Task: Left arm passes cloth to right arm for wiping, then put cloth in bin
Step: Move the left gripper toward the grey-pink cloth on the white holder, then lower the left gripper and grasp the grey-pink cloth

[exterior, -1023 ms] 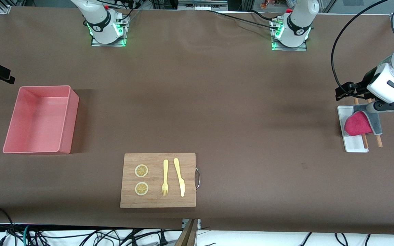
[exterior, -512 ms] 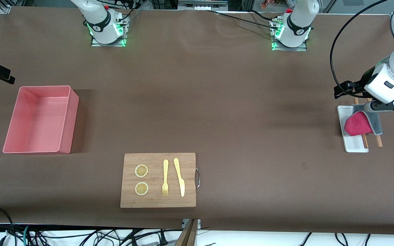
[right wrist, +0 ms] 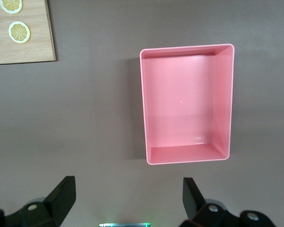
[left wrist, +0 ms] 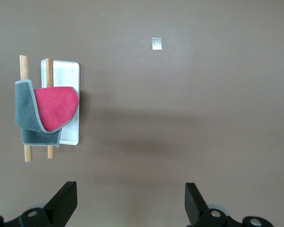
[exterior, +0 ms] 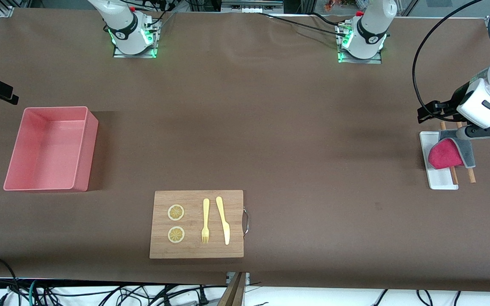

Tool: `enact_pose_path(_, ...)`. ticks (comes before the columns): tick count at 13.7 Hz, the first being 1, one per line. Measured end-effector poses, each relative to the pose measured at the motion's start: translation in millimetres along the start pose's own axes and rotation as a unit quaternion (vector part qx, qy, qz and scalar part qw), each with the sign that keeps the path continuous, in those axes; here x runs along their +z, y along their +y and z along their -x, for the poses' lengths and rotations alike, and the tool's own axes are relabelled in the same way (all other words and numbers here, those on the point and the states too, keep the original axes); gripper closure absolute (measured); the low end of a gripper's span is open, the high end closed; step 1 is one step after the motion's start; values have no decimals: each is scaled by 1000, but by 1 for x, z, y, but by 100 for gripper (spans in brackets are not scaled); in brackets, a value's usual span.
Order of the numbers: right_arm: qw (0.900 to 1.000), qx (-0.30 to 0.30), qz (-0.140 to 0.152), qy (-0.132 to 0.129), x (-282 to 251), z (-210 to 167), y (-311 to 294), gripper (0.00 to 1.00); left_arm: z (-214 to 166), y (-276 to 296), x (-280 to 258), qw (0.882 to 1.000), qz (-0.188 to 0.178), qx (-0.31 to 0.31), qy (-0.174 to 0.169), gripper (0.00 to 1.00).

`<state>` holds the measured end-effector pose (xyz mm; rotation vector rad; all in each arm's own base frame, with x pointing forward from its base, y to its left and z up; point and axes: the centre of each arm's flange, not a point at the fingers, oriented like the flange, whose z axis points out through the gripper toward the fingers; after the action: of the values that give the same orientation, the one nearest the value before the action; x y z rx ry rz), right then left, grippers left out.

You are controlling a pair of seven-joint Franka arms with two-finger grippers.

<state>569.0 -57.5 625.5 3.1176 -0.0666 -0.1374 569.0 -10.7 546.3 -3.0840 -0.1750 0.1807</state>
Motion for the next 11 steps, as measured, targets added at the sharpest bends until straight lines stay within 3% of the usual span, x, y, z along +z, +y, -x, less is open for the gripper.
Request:
enact_pose_path(1, 1000, 0, 0, 0, 0, 0, 0, 0, -1, -4, 0, 1000, -10, -6, 2, 0)
enact_pose_path(5, 1000, 0, 0, 0, 0, 0, 0, 0, -10, -35, 6, 991, -126, -42, 14, 0)
enact_pose_path(7, 1000, 0, 0, 0, 0, 0, 0, 0, -24, -61, 34, 985, -144, -96, -4, 0)
enact_pose_path(11, 1000, 0, 0, 0, 0, 0, 1, 0, -54, -126, 99, 972, -140, -187, -36, 0)
